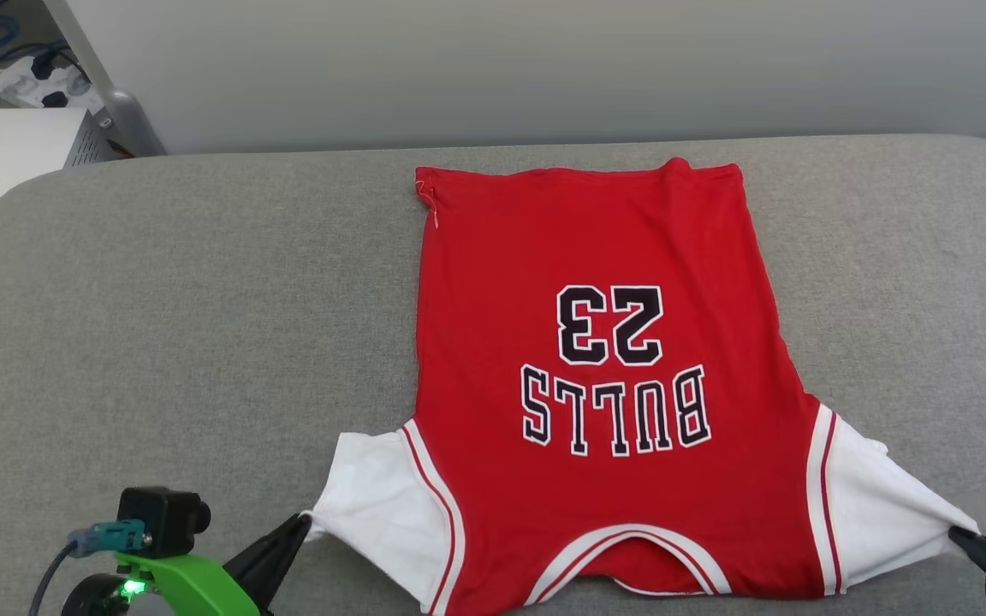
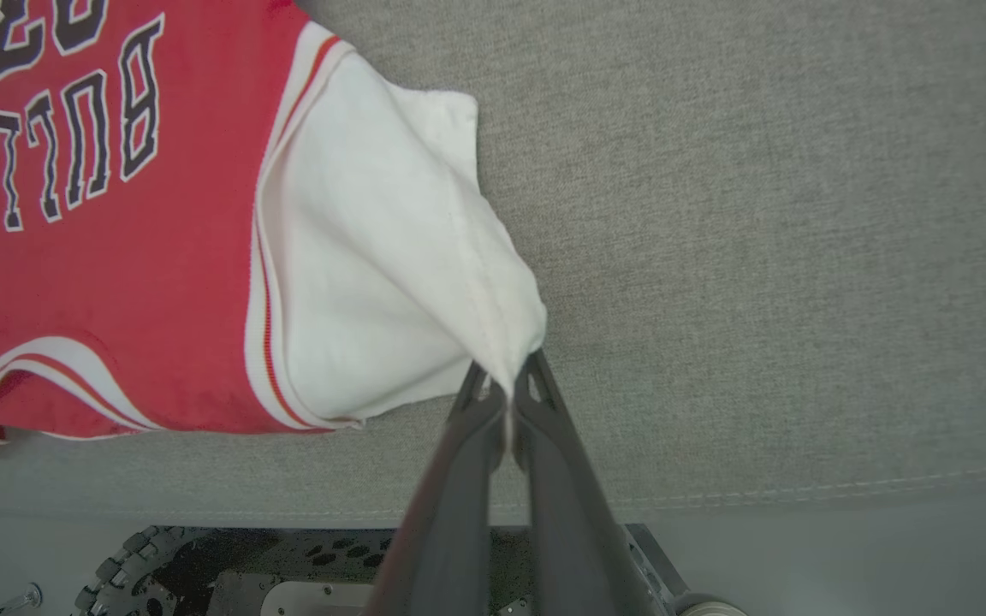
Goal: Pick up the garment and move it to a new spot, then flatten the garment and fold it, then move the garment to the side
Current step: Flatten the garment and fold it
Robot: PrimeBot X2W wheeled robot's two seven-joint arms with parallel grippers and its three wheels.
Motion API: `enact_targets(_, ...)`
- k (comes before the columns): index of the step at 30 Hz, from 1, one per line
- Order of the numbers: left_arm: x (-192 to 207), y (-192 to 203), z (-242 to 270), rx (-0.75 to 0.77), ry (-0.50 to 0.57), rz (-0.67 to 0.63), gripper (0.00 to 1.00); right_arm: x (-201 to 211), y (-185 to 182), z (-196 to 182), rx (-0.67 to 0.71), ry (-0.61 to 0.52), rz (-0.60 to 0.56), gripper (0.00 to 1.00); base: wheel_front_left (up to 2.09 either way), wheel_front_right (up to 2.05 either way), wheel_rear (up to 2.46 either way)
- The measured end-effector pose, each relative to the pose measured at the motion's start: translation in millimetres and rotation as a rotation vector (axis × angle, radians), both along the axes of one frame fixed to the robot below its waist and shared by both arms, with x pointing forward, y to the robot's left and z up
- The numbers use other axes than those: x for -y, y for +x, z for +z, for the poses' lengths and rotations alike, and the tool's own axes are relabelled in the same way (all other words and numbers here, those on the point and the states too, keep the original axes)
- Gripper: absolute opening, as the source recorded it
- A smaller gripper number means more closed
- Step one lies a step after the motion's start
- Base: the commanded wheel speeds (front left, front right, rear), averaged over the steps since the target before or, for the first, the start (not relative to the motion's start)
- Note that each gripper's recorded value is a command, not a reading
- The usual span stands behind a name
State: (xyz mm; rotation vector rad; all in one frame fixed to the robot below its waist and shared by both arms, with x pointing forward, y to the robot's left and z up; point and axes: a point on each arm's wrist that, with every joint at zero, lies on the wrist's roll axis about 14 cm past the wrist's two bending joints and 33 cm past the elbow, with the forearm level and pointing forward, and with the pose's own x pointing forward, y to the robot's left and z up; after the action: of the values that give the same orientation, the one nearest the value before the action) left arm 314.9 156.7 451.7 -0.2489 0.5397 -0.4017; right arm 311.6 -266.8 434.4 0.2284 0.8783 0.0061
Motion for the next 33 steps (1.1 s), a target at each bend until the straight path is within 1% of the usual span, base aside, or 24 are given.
enact_targets(1, 3.2, 0.9, 1.2, 0.0, -0.006, -0.008, 0.0, 0.2, 2.5, 1.1, 0.005, -0.005, 0.0, 0.91, 0.0, 0.0, 0.0)
enact_targets(2, 7.4, 1.0, 1.9, -0.004, -0.01, -0.022, 0.0, 0.3, 5.4, 1.7, 0.008, -0.01, -0.001, 1.0, 0.0, 0.0, 0.0)
enact_targets(6, 18.4, 2.7, 5.7, -0.016, -0.023, -0.059, 0.0, -5.0, 20.7, 6.2, 0.02, -0.021, 0.028, 1.0, 0.0, 0.0, 0.0)
enact_targets(9, 23.3, 7.0, 11.6, -0.014, -0.038, -0.062, 0.0, -9.2, 42.4, 15.9, 0.056, -0.03, 0.058, 1.0, 0.0, 0.0, 0.0)
enact_targets(16, 22.5, 10.9, 9.3, -0.059, -0.029, -0.061, 0.0, -20.8, 105.5, 36.2, 0.111, -0.055, 0.134, 1.0, 0.0, 0.0, 0.0)
enact_targets(22, 26.4, 14.4, 0.0, -0.121, -0.03, -0.077, 0.0, -31.6, 173.1, 46.3, 0.124, -0.086, 0.202, 1.0, 0.0, 0.0, 0.0)
enact_targets(26, 22.8, 20.6, -6.9, -0.135, -0.015, -0.067, 0.0, -43.2, 216.0, 43.6, 0.113, -0.089, 0.232, 1.0, 0.0, 0.0, 0.0)
enact_targets(27, 20.4, 23.5, -14.1, -0.153, -0.009, -0.06, 0.0, -48.4, 245.2, 31.6, 0.073, -0.119, 0.247, 1.0, 0.0, 0.0, 0.0)
enact_targets(33, 17.4, 27.6, -24.0, -0.182, -0.018, -0.028, 0.0, -55.6, 294.0, 11.3, 0.014, -0.155, 0.245, 1.0, 0.0, 0.0, 0.0)
